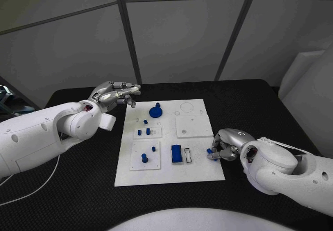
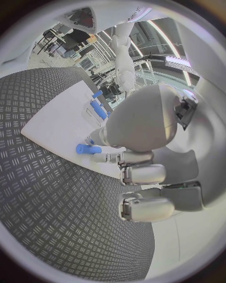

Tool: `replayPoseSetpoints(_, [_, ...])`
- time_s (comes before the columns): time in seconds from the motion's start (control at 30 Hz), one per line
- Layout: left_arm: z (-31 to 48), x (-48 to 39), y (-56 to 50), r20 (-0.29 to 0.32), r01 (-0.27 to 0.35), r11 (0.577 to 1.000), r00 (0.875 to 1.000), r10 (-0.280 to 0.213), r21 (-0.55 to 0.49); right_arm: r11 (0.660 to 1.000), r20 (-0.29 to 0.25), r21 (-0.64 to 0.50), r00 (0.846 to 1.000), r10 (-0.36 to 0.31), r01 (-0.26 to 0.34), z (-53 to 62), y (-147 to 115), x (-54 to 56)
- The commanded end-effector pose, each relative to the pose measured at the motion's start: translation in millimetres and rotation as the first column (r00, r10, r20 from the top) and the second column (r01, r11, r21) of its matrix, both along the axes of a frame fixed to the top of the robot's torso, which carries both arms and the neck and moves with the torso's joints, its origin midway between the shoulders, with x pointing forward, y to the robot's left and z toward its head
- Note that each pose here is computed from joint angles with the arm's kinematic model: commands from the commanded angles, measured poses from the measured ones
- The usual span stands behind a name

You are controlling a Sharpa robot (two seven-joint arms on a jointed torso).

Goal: Assemble the parts on the task board

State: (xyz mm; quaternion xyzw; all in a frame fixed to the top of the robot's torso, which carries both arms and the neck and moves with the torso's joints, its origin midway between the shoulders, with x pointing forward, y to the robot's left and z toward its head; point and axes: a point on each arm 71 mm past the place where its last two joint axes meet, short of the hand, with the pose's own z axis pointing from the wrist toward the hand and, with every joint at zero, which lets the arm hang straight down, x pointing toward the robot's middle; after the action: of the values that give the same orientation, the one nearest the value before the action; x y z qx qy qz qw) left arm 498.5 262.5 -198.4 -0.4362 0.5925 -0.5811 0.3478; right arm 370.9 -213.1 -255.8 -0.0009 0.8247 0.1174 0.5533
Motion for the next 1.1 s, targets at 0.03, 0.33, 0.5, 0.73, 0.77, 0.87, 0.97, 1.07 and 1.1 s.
replayPoseSetpoints(0.03, [1.1,-0.4,-0.6,0.001,0.009,1.000,1.000,-0.009,-0.008,0.995,-0.062,-0.097,0.998,0.028,-0.034,-11.9,0,-3.7])
replayPoseSetpoints(0.33, [0.9,-0.6,-0.4,-0.003,0.008,1.000,1.000,-0.008,-0.006,0.998,-0.056,-0.055,0.998,0.012,-0.015,-10.3,5,-4.6])
replayPoseSetpoints(0.5, [0.5,-0.6,-1.1,-0.007,0.008,1.000,1.000,-0.008,-0.004,0.999,-0.089,0.038,0.995,-0.035,0.039,-7.9,6,-8.4])
replayPoseSetpoints(0.73, [0.4,-0.7,-1.3,-0.011,0.008,1.000,1.000,-0.008,-0.002,0.972,-0.121,0.190,0.986,-0.115,0.137,-3.6,10,-12.0])
replayPoseSetpoints(0.77, [0.4,-0.7,-1.3,-0.011,0.008,1.000,1.000,-0.008,-0.002,0.970,-0.121,0.199,0.985,-0.120,0.142,-3.1,10,-12.1])
replayPoseSetpoints(0.87, [0.2,-0.6,-1.4,-0.012,0.007,1.000,1.000,-0.007,-0.001,0.957,-0.115,0.241,0.984,-0.138,0.162,-0.6,14,-12.5])
replayPoseSetpoints(0.97, [0.1,-0.7,-2.1,-0.014,0.009,1.000,1.000,-0.009,-0.001,0.948,-0.107,0.270,0.984,-0.144,0.168,1.7,19,-12.9])
replayPoseSetpoints(1.07, [0.0,-0.6,-2.3,-0.014,0.009,1.000,1.000,-0.009,-0.001,0.943,-0.104,0.288,0.984,-0.145,0.169,2.8,24,-12.8])
replayPoseSetpoints(1.1, [0.0,-0.6,-2.3,-0.015,0.008,1.000,1.000,-0.008,-0.001,0.941,-0.105,0.294,0.984,-0.144,0.169,2.9,26,-12.7])
